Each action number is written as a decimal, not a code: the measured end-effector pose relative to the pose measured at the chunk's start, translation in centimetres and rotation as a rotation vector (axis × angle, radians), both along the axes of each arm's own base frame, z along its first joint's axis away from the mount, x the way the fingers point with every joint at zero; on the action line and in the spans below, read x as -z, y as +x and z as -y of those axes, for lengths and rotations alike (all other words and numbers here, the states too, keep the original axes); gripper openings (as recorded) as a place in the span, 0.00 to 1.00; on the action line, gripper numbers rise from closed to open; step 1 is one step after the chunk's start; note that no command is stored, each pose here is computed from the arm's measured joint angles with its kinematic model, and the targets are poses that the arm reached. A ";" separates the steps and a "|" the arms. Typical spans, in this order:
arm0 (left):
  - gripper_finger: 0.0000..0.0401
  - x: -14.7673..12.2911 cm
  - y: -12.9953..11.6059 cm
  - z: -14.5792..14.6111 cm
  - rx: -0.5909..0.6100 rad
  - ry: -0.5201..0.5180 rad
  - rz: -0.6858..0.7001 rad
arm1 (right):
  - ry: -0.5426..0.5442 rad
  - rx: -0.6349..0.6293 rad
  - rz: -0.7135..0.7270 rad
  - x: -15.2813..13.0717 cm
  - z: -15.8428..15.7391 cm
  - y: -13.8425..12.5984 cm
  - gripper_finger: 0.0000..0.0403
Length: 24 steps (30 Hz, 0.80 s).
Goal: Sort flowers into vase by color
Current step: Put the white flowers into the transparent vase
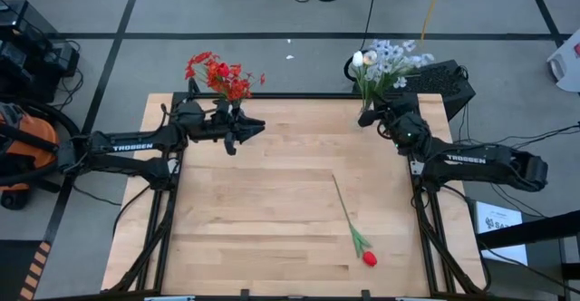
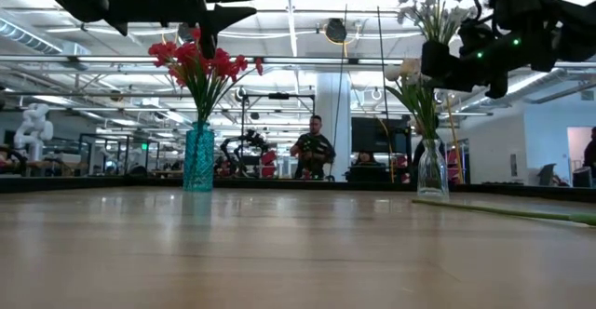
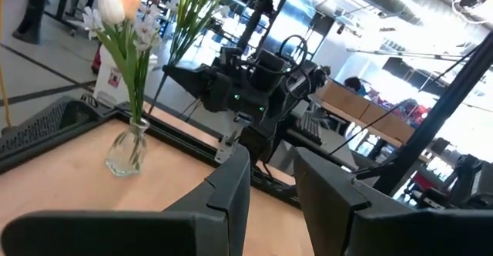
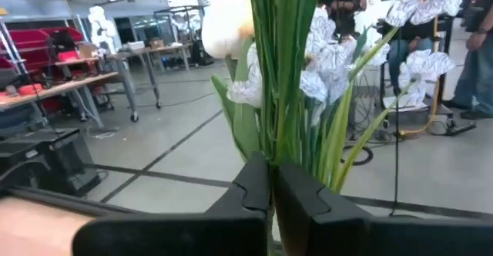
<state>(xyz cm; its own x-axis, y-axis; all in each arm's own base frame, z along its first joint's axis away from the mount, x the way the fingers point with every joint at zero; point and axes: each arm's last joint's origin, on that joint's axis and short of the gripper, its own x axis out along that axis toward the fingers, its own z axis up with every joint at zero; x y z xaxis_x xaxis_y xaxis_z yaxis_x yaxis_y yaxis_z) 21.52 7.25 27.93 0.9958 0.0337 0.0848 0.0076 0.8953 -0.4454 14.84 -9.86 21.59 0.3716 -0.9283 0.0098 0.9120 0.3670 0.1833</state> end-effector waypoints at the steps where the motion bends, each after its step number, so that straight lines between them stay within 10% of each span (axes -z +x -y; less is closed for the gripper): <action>1: 0.27 0.0 0.0 0.0 0.000 0.000 0.000 | -0.002 -0.001 -0.001 0.1 0.1 -0.1 0.00; 24: 0.27 0.0 0.0 -0.1 -0.016 -0.028 0.002 | 0.139 -0.014 -0.133 3.4 1.7 0.8 0.11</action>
